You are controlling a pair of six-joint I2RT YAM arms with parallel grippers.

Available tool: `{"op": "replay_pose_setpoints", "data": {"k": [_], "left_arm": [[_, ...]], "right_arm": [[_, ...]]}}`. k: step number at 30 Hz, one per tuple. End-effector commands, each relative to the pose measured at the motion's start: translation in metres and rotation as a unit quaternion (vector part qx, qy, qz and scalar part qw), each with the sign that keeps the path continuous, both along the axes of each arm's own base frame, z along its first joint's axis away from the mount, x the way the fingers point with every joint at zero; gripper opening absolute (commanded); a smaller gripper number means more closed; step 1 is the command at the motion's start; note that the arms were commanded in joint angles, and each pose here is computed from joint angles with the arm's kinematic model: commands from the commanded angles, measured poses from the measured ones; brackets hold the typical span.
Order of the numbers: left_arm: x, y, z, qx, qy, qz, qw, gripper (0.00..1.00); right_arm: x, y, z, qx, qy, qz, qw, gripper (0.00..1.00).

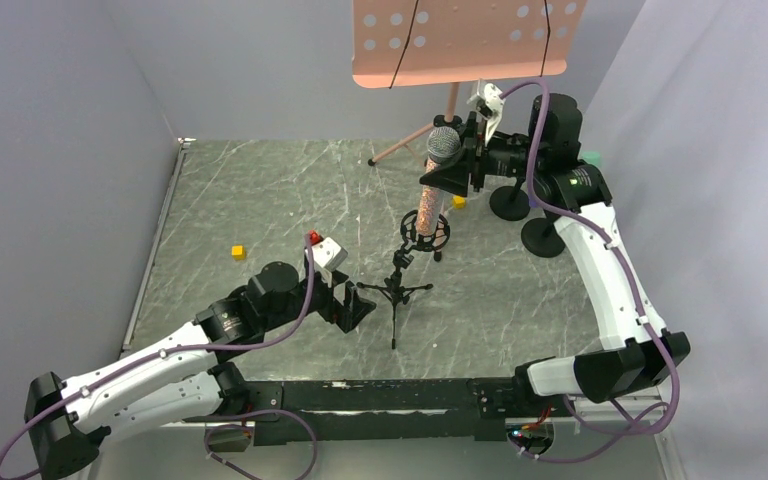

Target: Attach the microphones to the stand

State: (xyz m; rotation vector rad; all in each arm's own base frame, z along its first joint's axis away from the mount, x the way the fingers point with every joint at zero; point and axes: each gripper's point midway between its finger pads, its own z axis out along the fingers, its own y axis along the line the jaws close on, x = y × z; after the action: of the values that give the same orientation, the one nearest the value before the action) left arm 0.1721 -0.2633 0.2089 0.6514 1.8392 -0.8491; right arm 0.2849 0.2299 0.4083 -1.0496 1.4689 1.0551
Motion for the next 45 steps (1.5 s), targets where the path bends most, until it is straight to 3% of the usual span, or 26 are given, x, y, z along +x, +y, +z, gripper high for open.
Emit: {"op": "replay_pose_setpoints", "data": {"k": [1,17,30,36,45], "left_arm": [[0.004,-0.004,0.009,-0.033,-0.002,0.012,0.999,0.99],[0.000,-0.003,-0.002,-0.036,0.014,0.010,0.999,0.99],[-0.001,0.003,-0.002,-0.037,0.010,0.016,0.999,0.99],[-0.003,-0.001,-0.004,-0.043,0.015,0.008,0.999,0.99],[-0.004,-0.007,-0.001,-0.045,0.017,-0.004,0.999,0.99]], "right_arm": [[0.003,0.003,0.013,0.003,-0.033,0.000,0.999,0.06],[0.028,-0.003,-0.007,-0.020,-0.034,-0.056,0.998,0.06],[-0.014,0.001,-0.043,-0.005,0.000,0.002,1.000,0.06],[0.006,-0.013,-0.055,-0.010,0.006,-0.105,0.994,0.06],[0.021,-0.022,-0.061,-0.005,0.013,-0.164,0.986,0.02]]}}
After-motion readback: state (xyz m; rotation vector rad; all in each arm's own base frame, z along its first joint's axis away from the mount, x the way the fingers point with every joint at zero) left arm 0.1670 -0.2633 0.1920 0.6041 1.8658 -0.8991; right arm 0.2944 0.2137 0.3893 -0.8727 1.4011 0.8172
